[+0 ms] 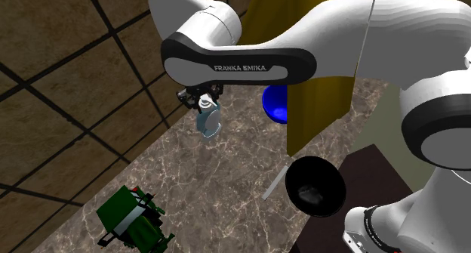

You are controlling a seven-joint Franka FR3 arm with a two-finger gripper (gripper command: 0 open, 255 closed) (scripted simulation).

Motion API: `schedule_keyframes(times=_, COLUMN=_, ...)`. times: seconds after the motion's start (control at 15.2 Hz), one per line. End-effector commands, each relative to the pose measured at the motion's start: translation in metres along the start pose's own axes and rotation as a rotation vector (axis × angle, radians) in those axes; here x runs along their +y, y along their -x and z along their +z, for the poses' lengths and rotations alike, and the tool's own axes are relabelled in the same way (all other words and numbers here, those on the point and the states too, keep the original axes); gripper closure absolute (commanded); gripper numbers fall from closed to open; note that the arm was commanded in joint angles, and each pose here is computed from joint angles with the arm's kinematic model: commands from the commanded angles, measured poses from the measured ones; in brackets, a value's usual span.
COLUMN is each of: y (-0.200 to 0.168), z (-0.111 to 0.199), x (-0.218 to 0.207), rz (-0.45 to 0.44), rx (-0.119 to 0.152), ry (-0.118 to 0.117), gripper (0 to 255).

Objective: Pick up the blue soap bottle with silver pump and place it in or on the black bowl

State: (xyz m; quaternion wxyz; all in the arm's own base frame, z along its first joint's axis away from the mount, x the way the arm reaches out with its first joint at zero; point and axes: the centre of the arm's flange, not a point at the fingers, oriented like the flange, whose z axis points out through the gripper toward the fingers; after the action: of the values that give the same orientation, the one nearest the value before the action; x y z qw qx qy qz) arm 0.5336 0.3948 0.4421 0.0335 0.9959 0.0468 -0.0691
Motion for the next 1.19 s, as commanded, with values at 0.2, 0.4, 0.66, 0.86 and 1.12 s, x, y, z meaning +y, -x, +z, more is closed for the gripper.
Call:
schedule_keyframes(times=0.2, y=0.0, z=0.0, x=0.0, rz=0.0, rx=0.0, ry=0.0, gripper=255)
schedule_keyframes(times=0.4, y=0.001, z=-0.005, x=0.001, rz=0.0, rx=0.0, ry=0.0, gripper=255)
schedule_keyframes(times=0.66, y=0.004, z=-0.026, x=0.002, rz=0.0, rx=0.0, ry=0.0, gripper=255)
schedule_keyframes(times=0.86, y=0.006, z=-0.042, x=0.003, rz=0.0, rx=0.0, ry=0.0, gripper=255)
schedule_keyframes(times=1.12, y=0.009, z=-0.063, x=0.004, rz=0.0, rx=0.0, ry=0.0, gripper=255)
